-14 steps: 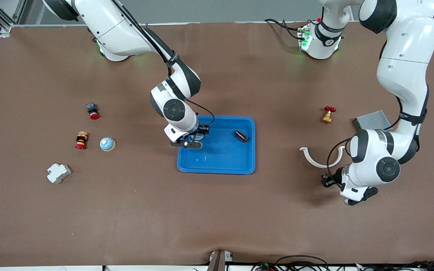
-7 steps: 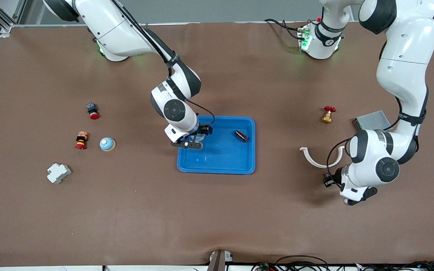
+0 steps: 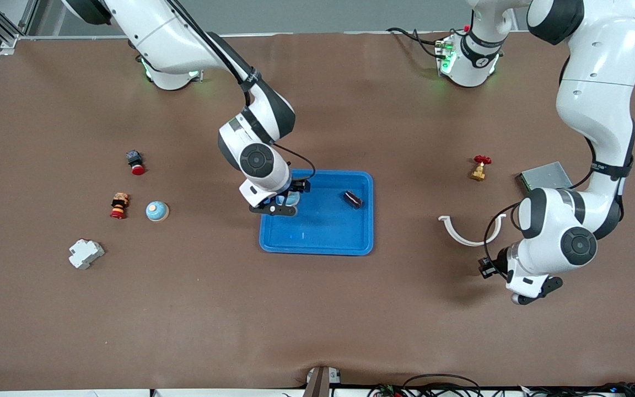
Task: Place electrolytic capacitor and blue bell in tray
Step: 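Lower the blue bell into the tray and open the right gripper, then carry the capacitor to the tray while the right gripper reaches the bell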
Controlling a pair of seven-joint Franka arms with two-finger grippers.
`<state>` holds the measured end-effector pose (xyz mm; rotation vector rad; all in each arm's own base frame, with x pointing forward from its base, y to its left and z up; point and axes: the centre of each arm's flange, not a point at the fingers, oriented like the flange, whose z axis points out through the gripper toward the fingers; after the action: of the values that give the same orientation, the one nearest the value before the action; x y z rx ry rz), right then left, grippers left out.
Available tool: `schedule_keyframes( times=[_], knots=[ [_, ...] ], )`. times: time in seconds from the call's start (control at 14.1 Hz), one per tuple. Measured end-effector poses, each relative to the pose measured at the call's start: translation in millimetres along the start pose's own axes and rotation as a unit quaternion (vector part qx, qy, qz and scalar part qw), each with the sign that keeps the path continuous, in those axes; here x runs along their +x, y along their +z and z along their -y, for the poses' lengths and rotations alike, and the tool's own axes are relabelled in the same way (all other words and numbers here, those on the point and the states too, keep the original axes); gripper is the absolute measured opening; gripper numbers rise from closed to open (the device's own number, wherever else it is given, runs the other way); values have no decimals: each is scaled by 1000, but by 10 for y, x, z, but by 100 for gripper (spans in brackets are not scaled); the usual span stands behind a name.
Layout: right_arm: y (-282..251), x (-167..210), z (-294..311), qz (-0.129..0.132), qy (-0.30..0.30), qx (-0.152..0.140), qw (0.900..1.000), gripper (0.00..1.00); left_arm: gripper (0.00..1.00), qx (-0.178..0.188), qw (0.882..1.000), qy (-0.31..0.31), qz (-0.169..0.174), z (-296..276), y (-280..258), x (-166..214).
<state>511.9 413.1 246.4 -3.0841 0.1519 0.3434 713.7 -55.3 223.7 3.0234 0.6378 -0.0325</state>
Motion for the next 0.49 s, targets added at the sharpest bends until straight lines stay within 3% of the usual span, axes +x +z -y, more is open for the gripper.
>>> schedule_keyframes(
  times=[0.28,0.49],
  knots=[
    [-596,61,-387,20,-47,-20,998,100,33,-19,1000,-10,-11,-232,-364,-90],
    [-1083,269,-999,34,-103,-23,994,100,33,-10,1000,-18,15,-428,-676,-309]
  ],
)
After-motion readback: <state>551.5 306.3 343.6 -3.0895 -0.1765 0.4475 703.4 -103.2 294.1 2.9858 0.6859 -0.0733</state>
